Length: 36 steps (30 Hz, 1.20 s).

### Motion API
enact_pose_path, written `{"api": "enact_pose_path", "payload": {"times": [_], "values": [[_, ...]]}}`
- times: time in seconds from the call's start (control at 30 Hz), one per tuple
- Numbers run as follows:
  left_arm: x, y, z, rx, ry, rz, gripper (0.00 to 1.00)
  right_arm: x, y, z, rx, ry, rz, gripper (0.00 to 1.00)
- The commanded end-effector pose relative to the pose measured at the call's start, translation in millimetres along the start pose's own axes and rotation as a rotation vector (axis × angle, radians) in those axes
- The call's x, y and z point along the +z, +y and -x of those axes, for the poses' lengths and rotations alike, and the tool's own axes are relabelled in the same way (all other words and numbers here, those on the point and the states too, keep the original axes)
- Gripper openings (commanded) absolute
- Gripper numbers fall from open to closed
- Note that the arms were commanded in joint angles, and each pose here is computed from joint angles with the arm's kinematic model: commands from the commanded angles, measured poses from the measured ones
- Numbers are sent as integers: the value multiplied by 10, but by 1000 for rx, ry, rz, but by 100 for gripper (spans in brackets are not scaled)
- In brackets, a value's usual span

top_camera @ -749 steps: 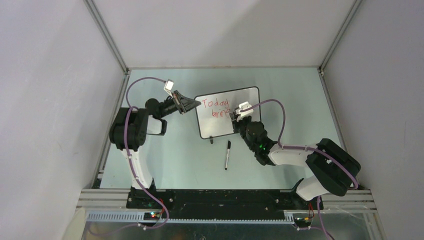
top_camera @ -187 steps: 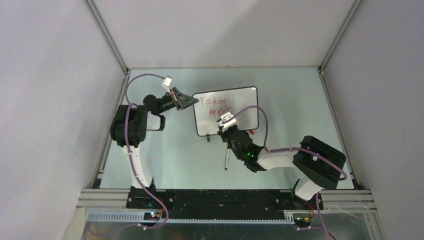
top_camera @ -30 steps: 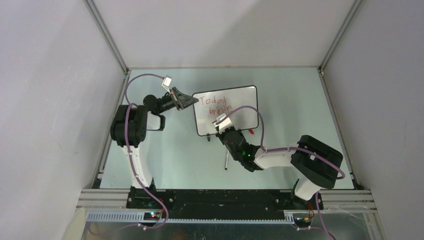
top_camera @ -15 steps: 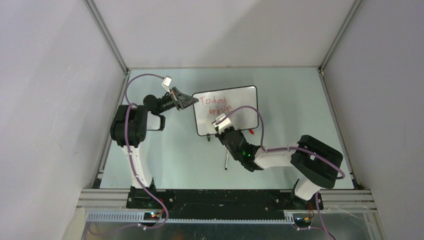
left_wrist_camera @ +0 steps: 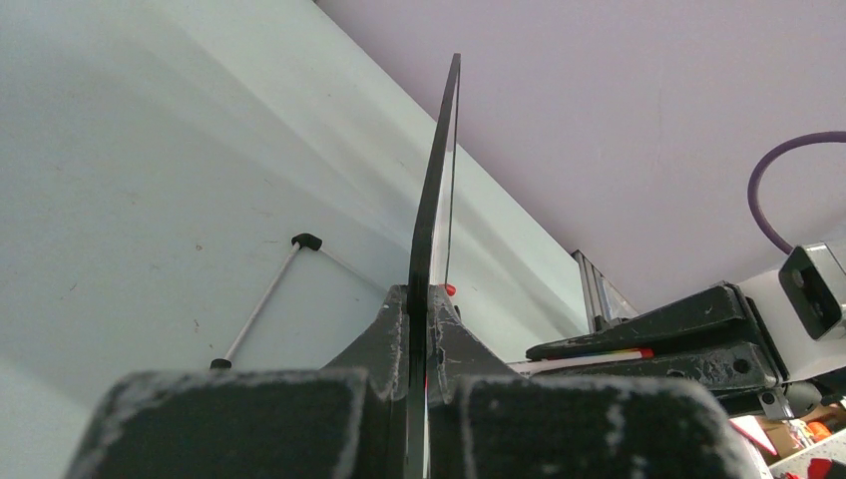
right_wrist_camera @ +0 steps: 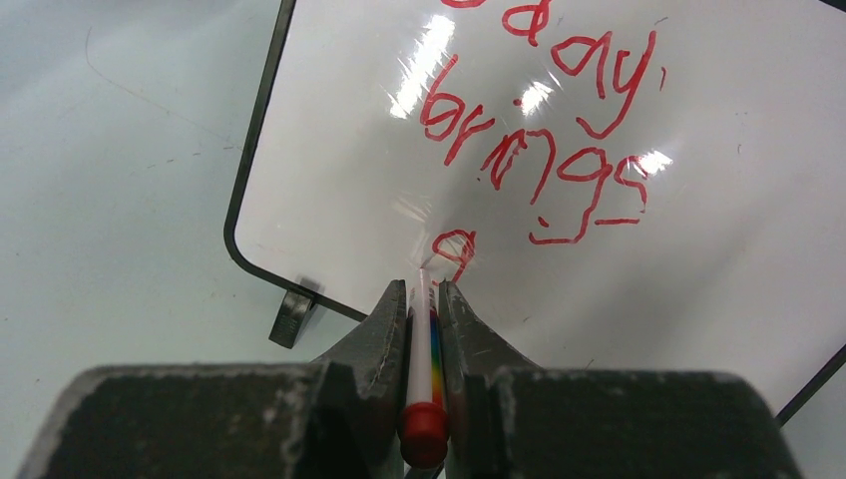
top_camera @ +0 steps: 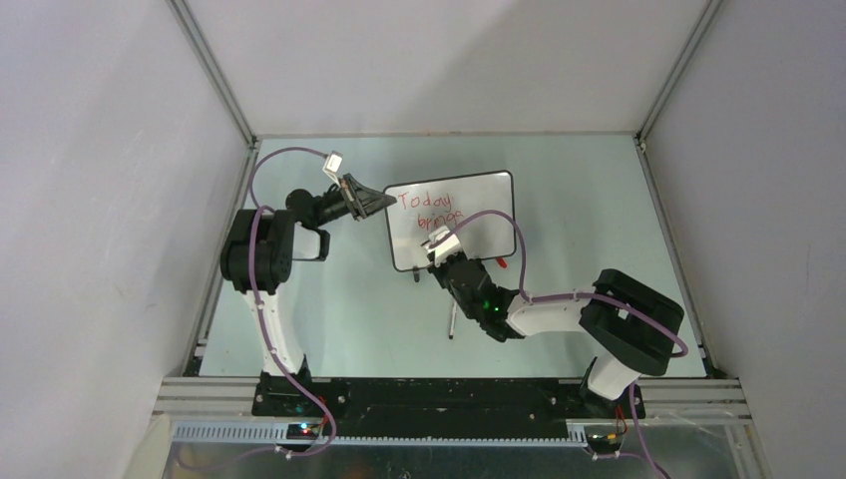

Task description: Write a sentence on the whiteboard

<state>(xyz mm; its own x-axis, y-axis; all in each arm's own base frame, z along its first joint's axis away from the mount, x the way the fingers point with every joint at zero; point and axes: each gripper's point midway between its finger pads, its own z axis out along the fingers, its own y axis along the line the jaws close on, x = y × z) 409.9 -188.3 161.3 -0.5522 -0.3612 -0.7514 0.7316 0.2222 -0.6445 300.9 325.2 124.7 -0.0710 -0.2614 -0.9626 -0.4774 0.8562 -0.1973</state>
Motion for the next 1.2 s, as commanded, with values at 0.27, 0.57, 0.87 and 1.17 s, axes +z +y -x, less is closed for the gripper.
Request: {"api": "enact_pose_path", "payload": {"times": [0.27,0.57,0.87,1.17], "values": [[-9,-48,121,87,-26,-16,0,-183,-180,419,142,-118,16,0],[-10,-46,119,86,-25,-16,0,-209,-544,354,202,-109,-56,0],[-7,-47,123,85,-26,-16,0,-139,-492,274,179,-99,-47,0],[-8,-48,119,84,-24,-17,0,-76,-482,237,157,-91,-55,0]]}}
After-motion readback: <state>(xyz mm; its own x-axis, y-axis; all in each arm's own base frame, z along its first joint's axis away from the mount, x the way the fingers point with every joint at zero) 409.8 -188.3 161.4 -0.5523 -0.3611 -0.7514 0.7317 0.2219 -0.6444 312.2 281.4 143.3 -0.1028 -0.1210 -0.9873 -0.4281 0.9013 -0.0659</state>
